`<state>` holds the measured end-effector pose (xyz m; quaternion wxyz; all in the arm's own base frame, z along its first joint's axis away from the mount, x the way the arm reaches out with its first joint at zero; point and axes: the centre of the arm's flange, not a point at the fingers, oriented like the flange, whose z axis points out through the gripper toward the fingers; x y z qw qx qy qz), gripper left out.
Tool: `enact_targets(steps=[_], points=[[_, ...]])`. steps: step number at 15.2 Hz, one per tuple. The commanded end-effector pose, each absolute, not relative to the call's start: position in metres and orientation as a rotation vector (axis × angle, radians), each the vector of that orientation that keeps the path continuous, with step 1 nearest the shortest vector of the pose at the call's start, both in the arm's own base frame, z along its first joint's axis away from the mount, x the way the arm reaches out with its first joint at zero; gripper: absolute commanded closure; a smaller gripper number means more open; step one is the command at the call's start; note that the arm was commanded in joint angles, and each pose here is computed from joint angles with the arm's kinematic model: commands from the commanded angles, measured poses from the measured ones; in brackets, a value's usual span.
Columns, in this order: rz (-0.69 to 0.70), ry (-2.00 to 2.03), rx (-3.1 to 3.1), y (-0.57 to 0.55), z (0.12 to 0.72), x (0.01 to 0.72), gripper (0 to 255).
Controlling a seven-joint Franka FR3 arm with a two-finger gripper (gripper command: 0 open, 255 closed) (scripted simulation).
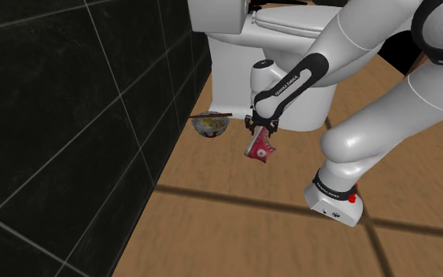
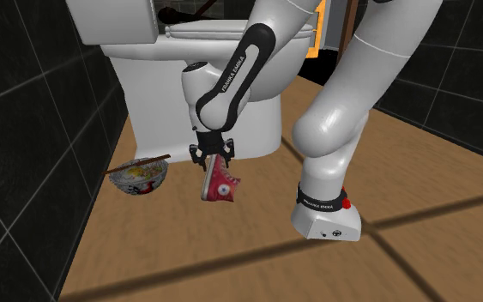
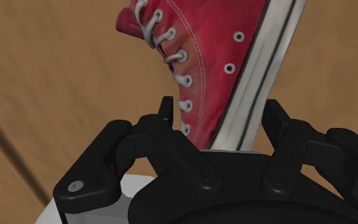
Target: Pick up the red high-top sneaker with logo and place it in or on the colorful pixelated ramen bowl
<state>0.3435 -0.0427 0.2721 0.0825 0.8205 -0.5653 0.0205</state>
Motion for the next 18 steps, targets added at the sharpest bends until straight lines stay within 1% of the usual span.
enact_targets(steps=[1, 18], points=[[0.060, -1.689, 2.451, -0.041, 0.284, 0.342, 255], [0.060, -1.689, 2.451, -0.041, 0.374, 0.342, 255]])
